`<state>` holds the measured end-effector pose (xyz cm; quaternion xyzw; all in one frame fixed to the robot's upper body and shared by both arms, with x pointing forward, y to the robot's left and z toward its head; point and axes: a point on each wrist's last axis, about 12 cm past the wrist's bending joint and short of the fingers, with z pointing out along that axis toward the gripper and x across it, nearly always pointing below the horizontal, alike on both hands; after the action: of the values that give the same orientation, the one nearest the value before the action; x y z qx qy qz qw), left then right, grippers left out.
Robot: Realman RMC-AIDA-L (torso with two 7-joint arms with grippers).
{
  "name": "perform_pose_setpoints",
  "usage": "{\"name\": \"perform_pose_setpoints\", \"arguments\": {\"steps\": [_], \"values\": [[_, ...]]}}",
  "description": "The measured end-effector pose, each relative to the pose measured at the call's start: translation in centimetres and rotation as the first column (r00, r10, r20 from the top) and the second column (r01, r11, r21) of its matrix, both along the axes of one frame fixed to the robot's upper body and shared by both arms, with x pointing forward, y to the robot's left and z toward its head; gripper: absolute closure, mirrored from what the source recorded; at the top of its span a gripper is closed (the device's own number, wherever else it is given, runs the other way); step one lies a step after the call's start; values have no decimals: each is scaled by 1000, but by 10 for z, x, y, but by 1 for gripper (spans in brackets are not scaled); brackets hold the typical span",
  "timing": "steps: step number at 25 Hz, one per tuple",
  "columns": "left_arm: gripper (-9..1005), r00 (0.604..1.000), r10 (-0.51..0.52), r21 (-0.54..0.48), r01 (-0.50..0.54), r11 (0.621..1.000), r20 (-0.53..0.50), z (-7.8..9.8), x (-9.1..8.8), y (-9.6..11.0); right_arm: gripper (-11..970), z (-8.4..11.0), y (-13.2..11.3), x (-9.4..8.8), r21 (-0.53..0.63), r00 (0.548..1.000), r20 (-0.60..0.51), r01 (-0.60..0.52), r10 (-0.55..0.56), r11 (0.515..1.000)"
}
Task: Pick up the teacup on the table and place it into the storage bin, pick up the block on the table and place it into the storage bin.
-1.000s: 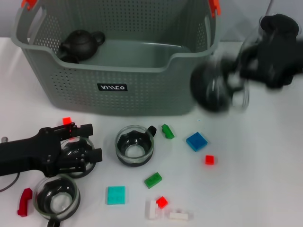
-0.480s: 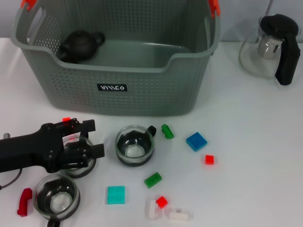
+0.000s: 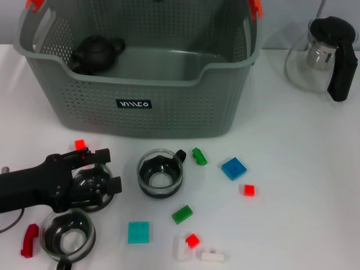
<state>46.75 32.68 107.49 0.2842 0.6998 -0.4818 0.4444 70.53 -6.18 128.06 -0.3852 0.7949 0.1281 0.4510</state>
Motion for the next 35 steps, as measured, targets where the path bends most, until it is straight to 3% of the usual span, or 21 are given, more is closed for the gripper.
{"name": "perform_pose_setpoints", "arguments": {"steps": [10, 21, 35], "values": [[108, 1000, -10, -7, 10, 1000, -5, -3, 1, -6, 902, -53, 25, 8, -99, 999, 0, 44, -44, 994], [107, 1000, -3, -3, 3, 1000, -19, -7, 1, -10, 903, -89, 17, 3, -149, 996, -31, 76, -81, 986], [107, 1000, -5, 3, 5, 1000, -17, -8, 3, -12, 903, -103, 14, 0, -171, 995, -28, 85, -91, 982]]}}
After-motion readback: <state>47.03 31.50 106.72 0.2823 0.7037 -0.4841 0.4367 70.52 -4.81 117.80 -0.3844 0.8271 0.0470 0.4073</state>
